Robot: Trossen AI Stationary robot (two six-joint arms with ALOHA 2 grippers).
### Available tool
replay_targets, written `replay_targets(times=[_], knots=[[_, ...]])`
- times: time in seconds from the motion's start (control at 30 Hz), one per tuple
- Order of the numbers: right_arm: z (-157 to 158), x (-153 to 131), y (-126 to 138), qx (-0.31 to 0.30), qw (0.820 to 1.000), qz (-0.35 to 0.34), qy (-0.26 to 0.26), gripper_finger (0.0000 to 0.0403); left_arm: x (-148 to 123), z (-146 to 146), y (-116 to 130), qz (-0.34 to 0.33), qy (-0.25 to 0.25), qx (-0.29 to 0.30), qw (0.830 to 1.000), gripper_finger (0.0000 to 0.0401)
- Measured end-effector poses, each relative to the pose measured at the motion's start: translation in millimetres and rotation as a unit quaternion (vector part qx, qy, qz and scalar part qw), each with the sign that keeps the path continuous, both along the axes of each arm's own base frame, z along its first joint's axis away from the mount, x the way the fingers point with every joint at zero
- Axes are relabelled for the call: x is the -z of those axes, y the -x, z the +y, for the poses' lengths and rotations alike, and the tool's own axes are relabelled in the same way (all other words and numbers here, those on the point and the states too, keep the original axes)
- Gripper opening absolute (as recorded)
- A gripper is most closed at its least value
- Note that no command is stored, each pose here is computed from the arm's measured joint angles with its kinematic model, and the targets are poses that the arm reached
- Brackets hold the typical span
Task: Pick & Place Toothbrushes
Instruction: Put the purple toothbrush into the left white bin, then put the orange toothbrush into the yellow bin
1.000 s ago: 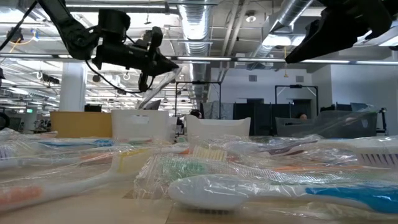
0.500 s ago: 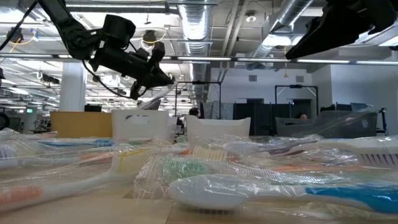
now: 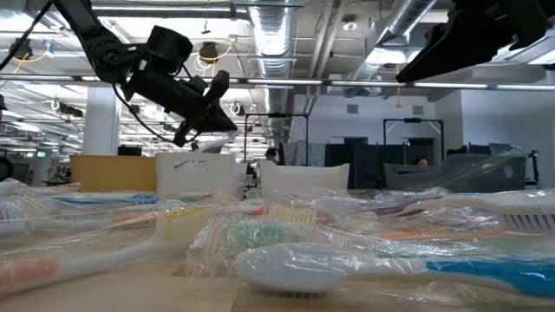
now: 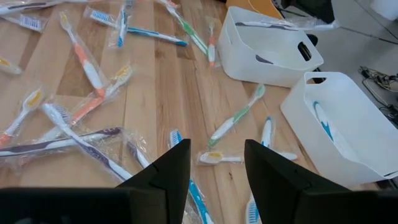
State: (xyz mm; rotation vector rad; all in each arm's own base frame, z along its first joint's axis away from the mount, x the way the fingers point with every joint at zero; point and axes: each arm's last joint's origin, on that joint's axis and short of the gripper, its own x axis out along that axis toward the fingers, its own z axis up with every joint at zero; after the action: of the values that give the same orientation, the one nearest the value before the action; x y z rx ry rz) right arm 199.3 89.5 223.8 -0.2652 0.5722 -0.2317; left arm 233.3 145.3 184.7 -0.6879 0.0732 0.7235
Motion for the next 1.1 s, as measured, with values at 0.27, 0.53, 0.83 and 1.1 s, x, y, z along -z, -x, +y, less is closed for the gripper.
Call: replay_targets(times=[0.27, 0.53, 0.83, 1.1], knots=[[0.0, 0.0, 0.0, 0.000, 1.000, 0.000, 0.000, 0.0145, 0.6, -0.1, 0.1, 0.002, 0.003, 0.000, 1.000, 0.0001], [0.0, 0.0, 0.0, 0.000, 1.000, 0.000, 0.000, 0.0145, 0.9, 2.6, 2.0, 0.001, 0.006, -0.006, 1.000, 0.0002], [0.0, -0.1, -0.1, 0.000, 1.000, -0.001, 0.000, 0.0145, 2.3, 2.3, 2.3, 0.015, 0.002, 0.002, 1.000, 0.0059], [0.0, -0.1, -0.1, 0.000, 1.000, -0.001, 0.000, 0.0145, 2.3, 2.7, 2.6, 0.014, 0.003, -0.007, 1.000, 0.0114]])
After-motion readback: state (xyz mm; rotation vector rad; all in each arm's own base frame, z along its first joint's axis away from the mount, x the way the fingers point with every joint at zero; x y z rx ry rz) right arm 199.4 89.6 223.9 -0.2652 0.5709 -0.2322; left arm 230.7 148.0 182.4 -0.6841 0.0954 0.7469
